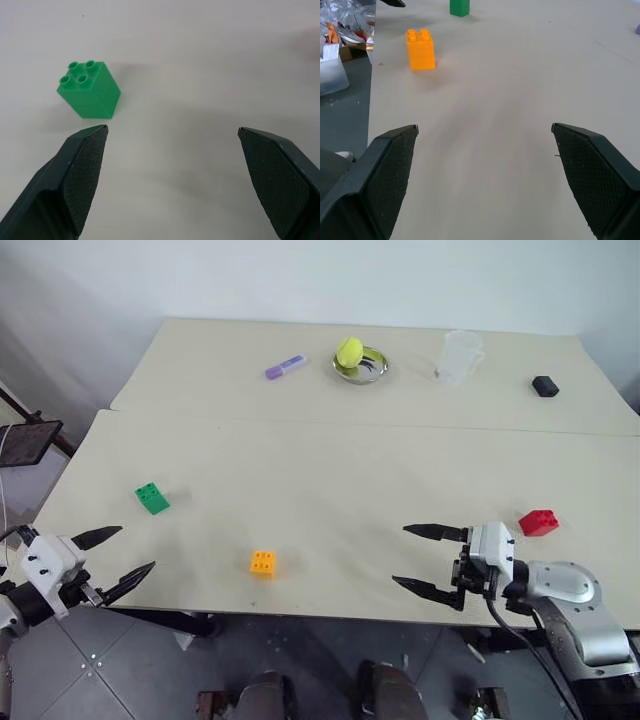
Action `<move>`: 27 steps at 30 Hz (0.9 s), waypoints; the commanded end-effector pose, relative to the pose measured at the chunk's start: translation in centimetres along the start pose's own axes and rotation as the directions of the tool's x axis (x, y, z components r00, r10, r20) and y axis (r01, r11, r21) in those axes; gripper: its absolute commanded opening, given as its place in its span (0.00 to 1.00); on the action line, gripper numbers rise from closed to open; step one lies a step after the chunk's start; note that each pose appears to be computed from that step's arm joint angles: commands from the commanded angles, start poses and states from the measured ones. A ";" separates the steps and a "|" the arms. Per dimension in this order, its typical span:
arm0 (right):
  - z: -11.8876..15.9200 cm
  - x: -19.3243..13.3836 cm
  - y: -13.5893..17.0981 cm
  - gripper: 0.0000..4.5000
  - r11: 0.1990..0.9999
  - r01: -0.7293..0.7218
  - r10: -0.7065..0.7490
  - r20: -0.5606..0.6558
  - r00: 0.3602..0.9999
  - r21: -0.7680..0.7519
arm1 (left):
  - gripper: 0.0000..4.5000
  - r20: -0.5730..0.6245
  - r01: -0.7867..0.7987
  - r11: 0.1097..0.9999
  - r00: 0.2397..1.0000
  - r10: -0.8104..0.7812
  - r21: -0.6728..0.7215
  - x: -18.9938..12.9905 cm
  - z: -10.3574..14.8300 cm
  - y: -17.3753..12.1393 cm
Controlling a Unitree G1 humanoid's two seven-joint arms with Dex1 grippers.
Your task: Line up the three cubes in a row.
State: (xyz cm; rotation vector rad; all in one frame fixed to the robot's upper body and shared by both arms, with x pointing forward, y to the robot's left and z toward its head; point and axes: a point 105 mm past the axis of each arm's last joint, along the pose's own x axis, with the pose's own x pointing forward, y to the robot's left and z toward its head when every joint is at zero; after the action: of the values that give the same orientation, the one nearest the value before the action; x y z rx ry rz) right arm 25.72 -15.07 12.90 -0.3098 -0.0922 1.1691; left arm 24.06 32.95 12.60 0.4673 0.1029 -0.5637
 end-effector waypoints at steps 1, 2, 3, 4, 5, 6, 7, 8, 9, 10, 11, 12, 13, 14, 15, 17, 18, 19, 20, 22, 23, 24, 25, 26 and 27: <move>1.1 0.2 -0.1 1.00 0.998 0.013 -0.012 0.031 0.999 -0.054 | 0.98 0.007 -0.012 0.999 1.000 0.011 0.033 -0.6 0.9 0.9; 1.2 0.2 -0.2 1.00 0.998 0.019 -0.017 0.033 0.999 -0.058 | 0.98 0.020 -0.001 1.000 1.000 0.001 0.012 -0.7 1.1 0.8; 1.2 0.1 -0.3 1.00 0.998 0.023 -0.021 0.034 0.999 -0.060 | 0.98 0.032 0.008 1.000 0.999 -0.008 -0.005 -0.7 1.4 0.8; 1.3 0.1 -0.3 1.00 0.998 0.027 -0.025 0.036 0.999 -0.061 | 0.98 0.041 0.022 1.000 0.999 -0.022 -0.006 -0.6 1.7 0.5; 1.3 0.0 -0.3 1.00 0.998 0.030 -0.028 0.037 0.999 -0.062 | 0.98 0.047 0.032 0.999 0.998 -0.031 -0.005 -0.6 2.0 0.2; 1.4 0.0 -0.3 1.00 0.997 0.035 -0.033 0.041 0.999 -0.063 | 0.98 0.056 0.079 0.995 0.996 -0.076 -0.055 -0.5 2.4 -0.4; 1.5 -0.2 -0.4 1.00 0.997 0.050 -0.047 0.051 0.998 -0.055 | 0.98 0.109 0.120 0.989 0.988 -0.110 -0.089 0.0 3.7 -0.9; 1.8 -0.3 -0.4 1.00 0.997 0.065 -0.062 0.063 0.996 -0.047 | 0.98 0.145 0.151 0.983 0.980 -0.135 -0.107 0.5 4.7 -1.3; 2.3 -0.5 -0.4 1.00 0.996 0.083 -0.082 0.085 0.993 -0.011 | 0.98 0.192 0.190 0.977 0.967 -0.168 -0.099 1.5 6.1 -2.0; 2.7 -0.7 -0.3 1.00 0.996 0.093 -0.094 0.099 0.991 0.016 | 0.98 0.219 0.208 0.974 0.958 -0.185 -0.087 2.2 7.1 -2.5; 3.5 -1.4 -0.9 1.00 0.987 0.157 -0.158 0.121 0.980 0.017 | 0.98 0.233 0.266 0.962 0.940 -0.248 -0.053 3.5 8.0 -3.6; 4.1 -1.9 -1.3 1.00 0.979 0.203 -0.204 0.135 0.970 0.016 | 0.98 0.239 0.307 0.951 0.926 -0.291 -0.030 4.2 8.6 -4.5; 4.5 -3.0 -1.9 1.00 0.962 0.275 -0.272 0.132 0.953 0.001 | 0.98 0.241 0.349 0.937 0.910 -0.336 -0.010 5.2 8.9 -5.4; 4.7 -3.8 -2.2 1.00 0.947 0.321 -0.317 0.127 0.940 -0.009 | 0.98 0.241 0.375 0.927 0.900 -0.364 0.002 5.9 9.2 -6.0; 4.8 -4.2 -2.3 1.00 0.939 0.343 -0.339 0.121 0.933 -0.012 | 0.98 0.240 0.384 0.923 0.896 -0.374 0.004 6.2 9.3 -6.3; 4.3 -8.2 -2.9 1.00 0.860 0.511 -0.509 0.072 0.858 -0.007 | 0.98 0.253 0.436 0.899 0.866 -0.430 0.035 7.8 9.7 -7.3; 3.8 -10.8 -2.9 1.00 0.798 0.602 -0.602 0.034 0.798 -0.011 | 0.98 0.264 0.452 0.891 0.854 -0.449 0.055 8.6 10.0 -7.6; 3.4 -12.6 -2.7 1.00 0.753 0.658 -0.658 0.007 0.753 -0.019 | 0.98 0.270 0.460 0.885 0.845 -0.461 0.069 9.2 10.3 -7.8; 2.6 -14.7 -2.2 1.00 0.711 0.703 -0.702 -0.041 0.711 -0.012 | 0.98 0.286 0.463 0.884 0.840 -0.461 0.064 9.7 10.6 -7.8; 1.1 -17.9 -0.7 1.00 0.658 0.753 -0.747 -0.137 0.650 -0.009 | 0.98 0.309 0.473 0.879 0.828 -0.467 0.062 10.6 11.0 -7.9; 0.6 -18.8 -0.1 1.00 0.642 0.767 -0.756 -0.169 0.632 -0.005 | 0.98 0.314 0.480 0.875 0.823 -0.473 0.061 10.9 11.0 -8.0; 0.0 -20.2 0.2 1.00 0.598 0.802 -0.787 -0.193 0.585 -0.007 | 0.98 0.317 0.489 0.870 0.817 -0.482 0.064 11.1 11.0 -8.2; -0.6 -21.7 0.4 1.00 0.544 0.839 -0.819 -0.218 0.530 -0.001 | 0.98 0.320 0.501 0.863 0.809 -0.493 0.063 11.3 11.0 -8.5; -1.1 -22.8 0.4 1.00 0.502 0.865 -0.841 -0.236 0.487 -0.007 | 0.98 0.322 0.510 0.858 0.803 -0.501 0.063 11.4 11.0 -8.7; -1.4 -23.5 0.5 1.00 0.477 0.879 -0.853 -0.246 0.460 -0.011 | 0.98 0.324 0.516 0.854 0.799 -0.507 0.063 11.6 11.0 -8.9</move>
State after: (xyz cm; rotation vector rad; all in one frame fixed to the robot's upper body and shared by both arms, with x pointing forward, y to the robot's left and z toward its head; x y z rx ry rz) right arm 16.84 -35.46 12.56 -0.1960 0.0561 0.1349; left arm 28.82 15.98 15.93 0.2848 -0.0650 -1.1528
